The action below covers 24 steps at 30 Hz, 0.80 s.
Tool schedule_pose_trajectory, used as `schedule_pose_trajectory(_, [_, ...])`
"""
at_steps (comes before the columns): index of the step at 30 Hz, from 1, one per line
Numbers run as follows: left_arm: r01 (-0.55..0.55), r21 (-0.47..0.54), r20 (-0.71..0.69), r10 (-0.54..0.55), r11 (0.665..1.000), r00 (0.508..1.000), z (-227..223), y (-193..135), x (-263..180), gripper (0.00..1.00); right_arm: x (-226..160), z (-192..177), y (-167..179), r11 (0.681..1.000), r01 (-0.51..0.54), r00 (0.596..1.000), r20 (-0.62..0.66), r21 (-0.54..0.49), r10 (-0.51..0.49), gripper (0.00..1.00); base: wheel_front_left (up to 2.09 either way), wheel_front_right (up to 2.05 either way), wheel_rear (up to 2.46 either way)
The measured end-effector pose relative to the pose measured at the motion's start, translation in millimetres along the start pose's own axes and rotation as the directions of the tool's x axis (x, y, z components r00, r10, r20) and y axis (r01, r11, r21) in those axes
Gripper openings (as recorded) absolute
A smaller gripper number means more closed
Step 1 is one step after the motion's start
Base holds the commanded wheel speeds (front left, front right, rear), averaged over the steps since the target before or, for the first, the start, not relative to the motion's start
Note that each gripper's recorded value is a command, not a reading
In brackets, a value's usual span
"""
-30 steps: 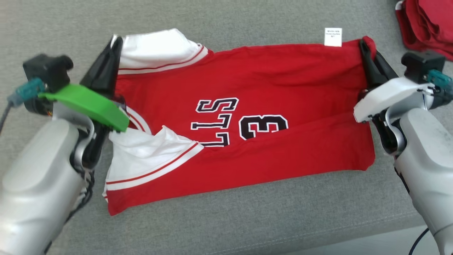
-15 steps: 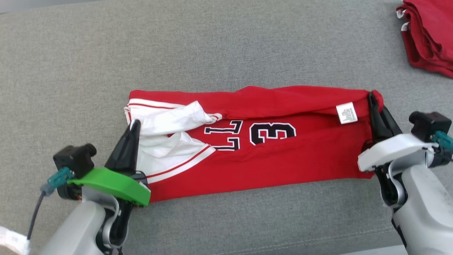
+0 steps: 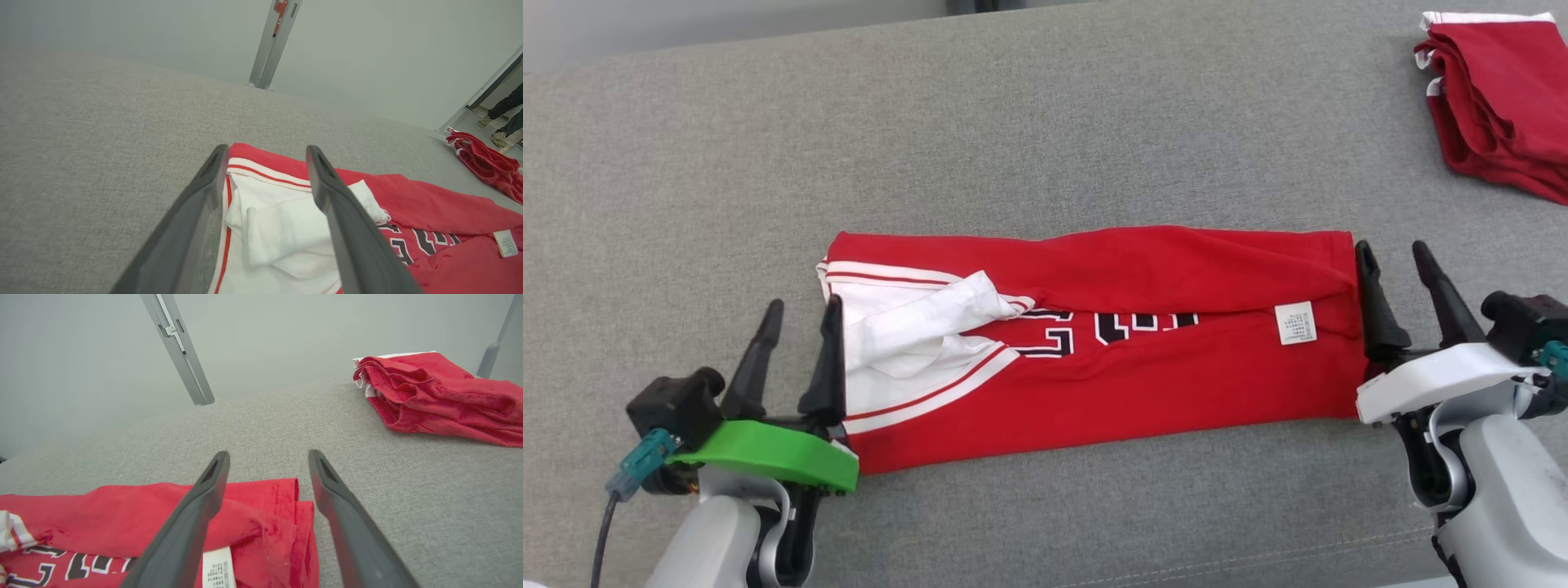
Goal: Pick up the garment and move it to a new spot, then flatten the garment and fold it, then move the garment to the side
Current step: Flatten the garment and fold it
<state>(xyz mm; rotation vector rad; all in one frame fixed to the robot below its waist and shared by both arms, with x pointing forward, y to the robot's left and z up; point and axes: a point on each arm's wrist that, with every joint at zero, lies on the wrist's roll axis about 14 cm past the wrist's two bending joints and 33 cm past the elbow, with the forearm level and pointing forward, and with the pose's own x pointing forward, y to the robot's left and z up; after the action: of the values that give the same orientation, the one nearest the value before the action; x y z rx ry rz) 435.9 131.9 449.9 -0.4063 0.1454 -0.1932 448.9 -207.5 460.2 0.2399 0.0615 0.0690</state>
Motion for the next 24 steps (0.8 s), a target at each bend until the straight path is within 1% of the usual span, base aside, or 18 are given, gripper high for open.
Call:
schedule_pose_trajectory(4, [-0.028, 0.067, 0.078, 0.023, 0.997, 0.997, 21.1, 7.0, 0.0, 1.0, 0.3, 5.2, -7.5, 1.0, 0.012, 1.0, 0.008, -0.014, -0.012, 1.0, 0.0, 0.0, 0.0])
schedule_pose_trajectory(6, [-0.044, 0.098, 0.11, 0.033, 0.994, 0.993, 28.9, 9.3, -0.7, 1.0, -0.4, -5.1, -13.9, 0.999, 0.028, 0.999, -0.028, -0.023, -0.029, 1.0, 0.0, 0.0, 0.0])
schedule_pose_trajectory(12, [-0.101, 0.145, 0.167, 0.076, 0.984, 0.983, 40.6, 20.7, -6.5, 1.0, 5.9, -38.0, -22.8, 0.998, 0.066, 0.987, -0.147, -0.014, -0.067, 1.0, 0.0, 0.0, 0.0])
schedule_pose_trajectory(16, [-0.138, 0.171, 0.18, 0.107, 0.976, 0.978, 43.0, 30.5, -12.5, 1.0, 0.5, -67.9, -20.5, 0.997, 0.078, 0.967, -0.244, -0.003, -0.076, 1.0, 0.0, 0.0, 0.0])
schedule_pose_trajectory(20, [-0.168, 0.186, 0.181, 0.135, 0.968, 0.974, 41.5, 39.0, -20.0, 1.0, -2.4, -83.3, -15.6, 0.995, 0.092, 0.954, -0.288, 0.03, -0.079, 1.0, 0.0, 0.0, 0.0])
schedule_pose_trajectory(21, [-0.176, 0.187, 0.18, 0.143, 0.966, 0.973, 40.8, 41.6, -22.7, 1.0, -4.4, -89.3, -9.8, 0.996, 0.084, 0.949, -0.308, 0.04, -0.067, 0.91, 0.0, 0.0, 0.0])
schedule_pose_trajectory(22, [-0.178, 0.189, 0.181, 0.144, 0.966, 0.973, 41.0, 42.0, -23.4, 1.0, -4.7, -90.7, -7.2, 0.996, 0.081, 0.948, -0.313, 0.047, -0.062, 0.36, 0.0, 0.0, 0.0])
schedule_pose_trajectory(24, [-0.181, 0.188, 0.18, 0.147, 0.965, 0.973, 40.4, 42.7, -25.2, 1.0, -4.8, -91.5, -3.8, 0.996, 0.074, 0.947, -0.317, 0.055, -0.053, 0.0, 0.0, 0.0, 0.0])
